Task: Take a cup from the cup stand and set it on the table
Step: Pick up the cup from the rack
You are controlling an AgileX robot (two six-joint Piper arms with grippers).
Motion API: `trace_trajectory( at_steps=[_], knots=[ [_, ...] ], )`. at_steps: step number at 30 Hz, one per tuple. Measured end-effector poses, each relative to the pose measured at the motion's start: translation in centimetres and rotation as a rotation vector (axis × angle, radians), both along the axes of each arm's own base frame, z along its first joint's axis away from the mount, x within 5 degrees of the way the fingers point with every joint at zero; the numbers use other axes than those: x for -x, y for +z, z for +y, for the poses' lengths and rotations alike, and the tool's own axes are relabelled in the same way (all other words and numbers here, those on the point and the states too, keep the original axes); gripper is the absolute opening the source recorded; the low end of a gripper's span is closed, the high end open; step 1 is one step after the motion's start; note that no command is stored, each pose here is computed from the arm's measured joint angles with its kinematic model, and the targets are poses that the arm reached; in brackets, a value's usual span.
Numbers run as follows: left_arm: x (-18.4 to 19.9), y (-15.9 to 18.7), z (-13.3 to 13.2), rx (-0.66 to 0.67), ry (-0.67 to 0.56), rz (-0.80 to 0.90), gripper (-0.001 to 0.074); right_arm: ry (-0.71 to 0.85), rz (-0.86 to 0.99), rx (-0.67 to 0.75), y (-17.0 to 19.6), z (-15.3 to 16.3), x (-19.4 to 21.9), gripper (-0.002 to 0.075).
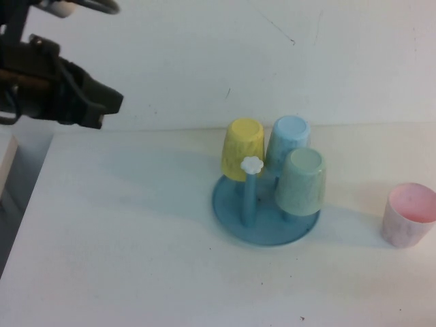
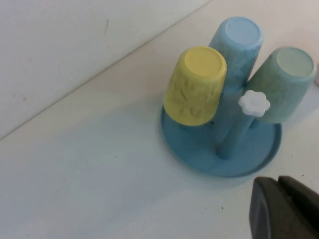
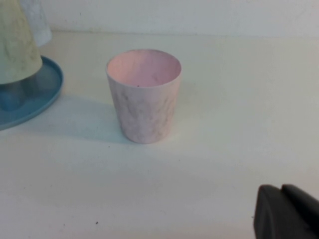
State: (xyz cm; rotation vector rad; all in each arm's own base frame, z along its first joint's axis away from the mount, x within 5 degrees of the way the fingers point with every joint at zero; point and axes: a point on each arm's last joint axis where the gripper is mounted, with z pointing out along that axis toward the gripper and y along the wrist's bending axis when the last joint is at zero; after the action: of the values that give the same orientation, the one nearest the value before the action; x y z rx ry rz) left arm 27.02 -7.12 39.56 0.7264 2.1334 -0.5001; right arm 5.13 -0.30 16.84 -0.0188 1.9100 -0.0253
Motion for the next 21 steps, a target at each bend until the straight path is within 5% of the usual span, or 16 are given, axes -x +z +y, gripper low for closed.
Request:
trace_trajectory(
  at_steps=[7, 12, 14, 21],
  knots=[
    [-3.7, -1.2, -5.3, -0.125, -0.151, 0.028, -0.0003, 0.000, 0.000, -0.001, 0.0, 0.0, 0.0, -0.0002],
    [-6.5, -2.4, -7.9, -0.152, -0.108, 0.087, 0.0043, 0.000, 0.000, -0.001, 0.0, 0.0, 0.0, -0.0002],
    [-7.8, -3.4, -8.5, -0.159, -0.108, 0.132, 0.0125, 0.000, 0.000, -0.002, 0.0, 0.0, 0.0, -0.0002],
    [-11.8, -6.3, -10.3, -0.160, -0.102, 0.284, 0.0614, 0.000, 0.000, -0.002, 0.0, 0.0, 0.0, -0.0002]
  ],
)
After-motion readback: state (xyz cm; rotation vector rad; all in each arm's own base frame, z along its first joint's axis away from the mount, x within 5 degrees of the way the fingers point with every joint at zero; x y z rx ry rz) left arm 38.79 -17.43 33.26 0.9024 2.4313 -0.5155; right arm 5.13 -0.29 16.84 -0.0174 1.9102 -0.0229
